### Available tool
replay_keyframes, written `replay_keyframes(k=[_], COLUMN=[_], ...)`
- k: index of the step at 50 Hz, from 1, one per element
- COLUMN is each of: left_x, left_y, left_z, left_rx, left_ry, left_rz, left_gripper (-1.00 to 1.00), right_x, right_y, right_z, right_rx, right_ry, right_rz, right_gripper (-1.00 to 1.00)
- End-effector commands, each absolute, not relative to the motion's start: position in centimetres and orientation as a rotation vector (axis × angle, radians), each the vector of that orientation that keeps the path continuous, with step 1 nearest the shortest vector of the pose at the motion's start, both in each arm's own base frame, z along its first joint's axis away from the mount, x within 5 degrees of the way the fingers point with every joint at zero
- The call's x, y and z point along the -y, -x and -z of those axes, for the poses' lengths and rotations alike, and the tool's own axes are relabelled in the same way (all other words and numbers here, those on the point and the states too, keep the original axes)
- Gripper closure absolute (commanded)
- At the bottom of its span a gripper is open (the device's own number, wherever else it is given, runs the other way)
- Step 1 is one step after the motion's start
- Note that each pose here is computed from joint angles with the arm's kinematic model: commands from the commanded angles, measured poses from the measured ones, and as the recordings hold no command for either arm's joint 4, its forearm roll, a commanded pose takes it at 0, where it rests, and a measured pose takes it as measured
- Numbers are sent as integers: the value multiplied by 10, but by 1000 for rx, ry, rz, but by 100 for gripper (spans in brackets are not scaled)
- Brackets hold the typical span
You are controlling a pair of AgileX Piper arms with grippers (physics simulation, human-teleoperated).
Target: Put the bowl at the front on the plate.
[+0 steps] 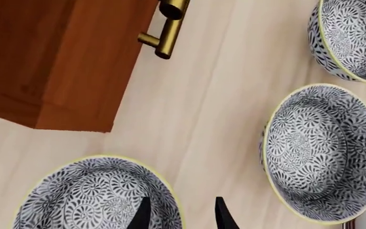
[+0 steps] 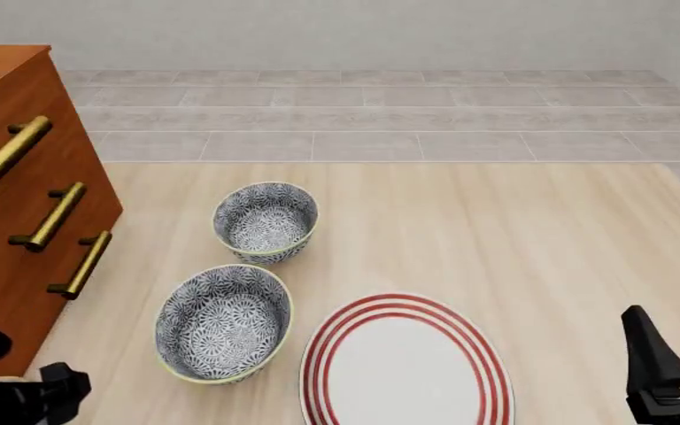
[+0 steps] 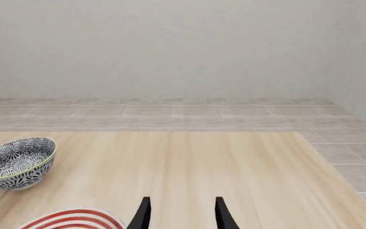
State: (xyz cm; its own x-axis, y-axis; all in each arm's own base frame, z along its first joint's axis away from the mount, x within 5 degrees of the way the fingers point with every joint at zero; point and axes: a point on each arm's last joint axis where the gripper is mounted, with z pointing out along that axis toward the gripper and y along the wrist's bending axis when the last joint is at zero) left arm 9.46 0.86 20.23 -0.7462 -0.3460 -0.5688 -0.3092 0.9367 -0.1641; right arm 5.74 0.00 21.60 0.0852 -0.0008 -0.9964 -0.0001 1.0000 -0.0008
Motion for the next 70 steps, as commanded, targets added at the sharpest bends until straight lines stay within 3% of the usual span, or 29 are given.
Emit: replay_keyframes(k=[1,38,39,70], left_x=[-11,-12,-11,3], left_y=[-97,-100,-99,-90], left_z=[-186,-145,-145,-192], left_rx=[-2489,-2552,-2551,-2443], left_ry=[487,530,530,438], left_rz=[67,58,65,184], left_gripper=[-100,-100,100,100], right_x=[0,0,0,0], right_y=[-57,-57,-57,-57], right_z=[-215,-215,-215,-215], right_rx=[-1485,-1485,-1485,-1485], right_ry=[1,1,0,0], right_rz=[0,0,0,0], right_gripper=[-100,-100,-100,-100])
